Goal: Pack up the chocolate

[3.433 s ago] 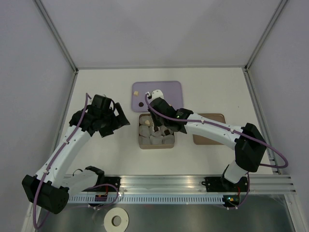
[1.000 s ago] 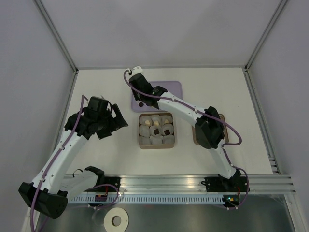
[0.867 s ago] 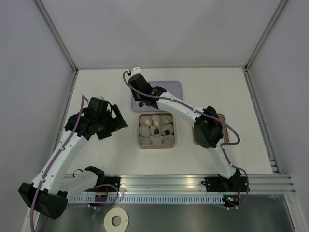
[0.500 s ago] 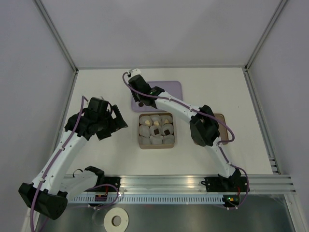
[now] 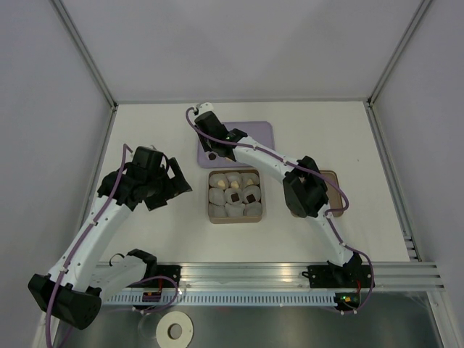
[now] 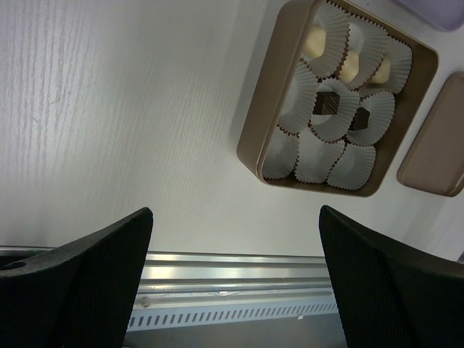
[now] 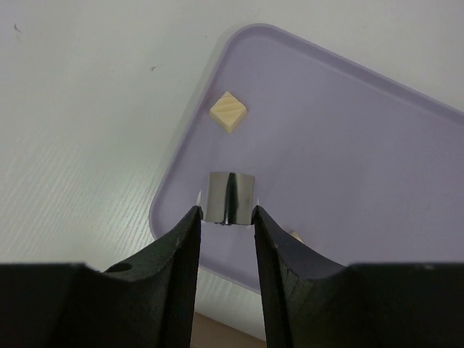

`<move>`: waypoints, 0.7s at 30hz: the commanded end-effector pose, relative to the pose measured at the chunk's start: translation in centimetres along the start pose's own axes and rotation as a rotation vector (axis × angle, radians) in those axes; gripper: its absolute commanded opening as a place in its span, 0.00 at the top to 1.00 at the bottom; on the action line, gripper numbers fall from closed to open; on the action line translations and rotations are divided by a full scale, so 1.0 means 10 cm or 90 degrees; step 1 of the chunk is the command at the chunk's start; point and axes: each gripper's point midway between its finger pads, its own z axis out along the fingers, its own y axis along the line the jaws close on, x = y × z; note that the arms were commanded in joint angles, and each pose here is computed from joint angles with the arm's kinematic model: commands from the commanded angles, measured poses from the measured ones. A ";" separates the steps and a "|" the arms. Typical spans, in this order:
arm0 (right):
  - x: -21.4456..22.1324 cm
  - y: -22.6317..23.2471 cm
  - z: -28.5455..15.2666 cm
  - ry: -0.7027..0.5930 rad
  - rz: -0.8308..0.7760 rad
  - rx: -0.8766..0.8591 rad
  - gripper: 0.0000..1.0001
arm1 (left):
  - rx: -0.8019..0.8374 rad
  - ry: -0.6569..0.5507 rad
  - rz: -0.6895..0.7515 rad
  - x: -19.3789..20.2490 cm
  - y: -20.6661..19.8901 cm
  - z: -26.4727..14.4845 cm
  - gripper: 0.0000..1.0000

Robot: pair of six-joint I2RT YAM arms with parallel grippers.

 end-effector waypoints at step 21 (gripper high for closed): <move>-0.79 -0.09 -0.69 -0.114 0.035 -0.022 0.76 | 0.010 -0.015 0.003 -0.03 -0.02 -0.01 0.00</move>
